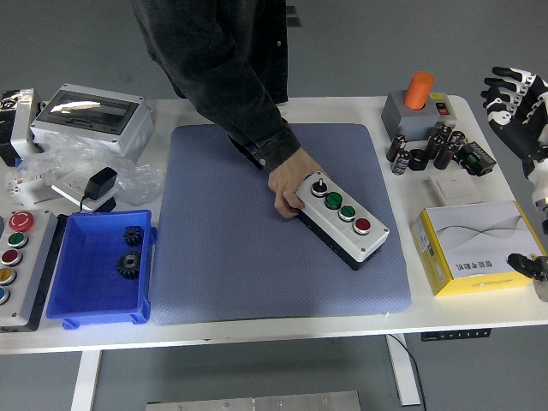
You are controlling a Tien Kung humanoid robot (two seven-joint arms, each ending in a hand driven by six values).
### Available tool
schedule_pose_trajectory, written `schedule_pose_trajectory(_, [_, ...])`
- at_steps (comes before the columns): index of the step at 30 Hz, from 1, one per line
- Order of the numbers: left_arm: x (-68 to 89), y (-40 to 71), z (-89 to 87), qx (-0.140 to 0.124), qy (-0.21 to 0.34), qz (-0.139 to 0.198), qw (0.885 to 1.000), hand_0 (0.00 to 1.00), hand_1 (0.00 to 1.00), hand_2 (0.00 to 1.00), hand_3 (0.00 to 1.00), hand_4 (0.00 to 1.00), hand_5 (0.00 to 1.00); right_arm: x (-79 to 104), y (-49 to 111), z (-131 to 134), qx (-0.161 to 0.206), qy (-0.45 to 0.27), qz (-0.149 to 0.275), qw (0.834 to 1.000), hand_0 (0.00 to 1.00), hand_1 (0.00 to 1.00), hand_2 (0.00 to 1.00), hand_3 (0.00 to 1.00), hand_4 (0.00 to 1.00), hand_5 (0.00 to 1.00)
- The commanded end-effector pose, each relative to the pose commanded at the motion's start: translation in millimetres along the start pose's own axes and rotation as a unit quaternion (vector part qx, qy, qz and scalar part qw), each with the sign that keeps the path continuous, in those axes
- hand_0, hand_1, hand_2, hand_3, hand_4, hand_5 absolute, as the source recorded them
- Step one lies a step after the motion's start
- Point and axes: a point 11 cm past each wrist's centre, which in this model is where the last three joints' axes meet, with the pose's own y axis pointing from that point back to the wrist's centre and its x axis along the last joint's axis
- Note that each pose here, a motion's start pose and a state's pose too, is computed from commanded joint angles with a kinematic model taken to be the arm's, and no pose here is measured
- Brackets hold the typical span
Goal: Pick up the button,place it on the desk,press the button,press the button
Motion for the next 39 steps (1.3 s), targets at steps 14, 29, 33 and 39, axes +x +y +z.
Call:
schedule_pose_trajectory(14, [0.7, 0.0, 1.0, -0.002, 0.002, 0.001, 1.000, 0.630, 0.632, 0.559, 0.654, 0.654, 0.213, 13.4, -1.9, -8.2, 0.009, 0.007, 0.013, 1.000, 0.589, 0.602, 0.639, 0.654, 0.678, 0.404])
schedule_pose_trajectory(29, [3.4, 0.0, 0.0, 0.000, 0.012, 0.005, 1.000, 0.631, 0.631, 0.559, 0.656, 0.654, 0.214, 10.9, -3.2, -12.2, 0.012, 0.019, 0.008, 1.000, 0.583, 0.597, 0.636, 0.659, 0.646, 0.365])
schedule_pose_trajectory(33, [4.4, 0.1, 2.2, -0.002, 0.011, 0.006, 1.000, 0.631, 0.630, 0.559, 0.655, 0.653, 0.215, 6.7, -4.1, -12.8, 0.012, 0.032, 0.001, 0.999, 0.584, 0.599, 0.636, 0.655, 0.689, 0.420])
schedule_pose_trajectory(39, [6.2, 0.0, -0.5, 0.001, 0.011, 0.008, 1.000, 0.631, 0.630, 0.559, 0.655, 0.652, 0.215, -17.4, -5.8, -8.5, -0.007, 0.093, -0.043, 0.995, 0.585, 0.599, 0.639, 0.654, 0.691, 0.423])
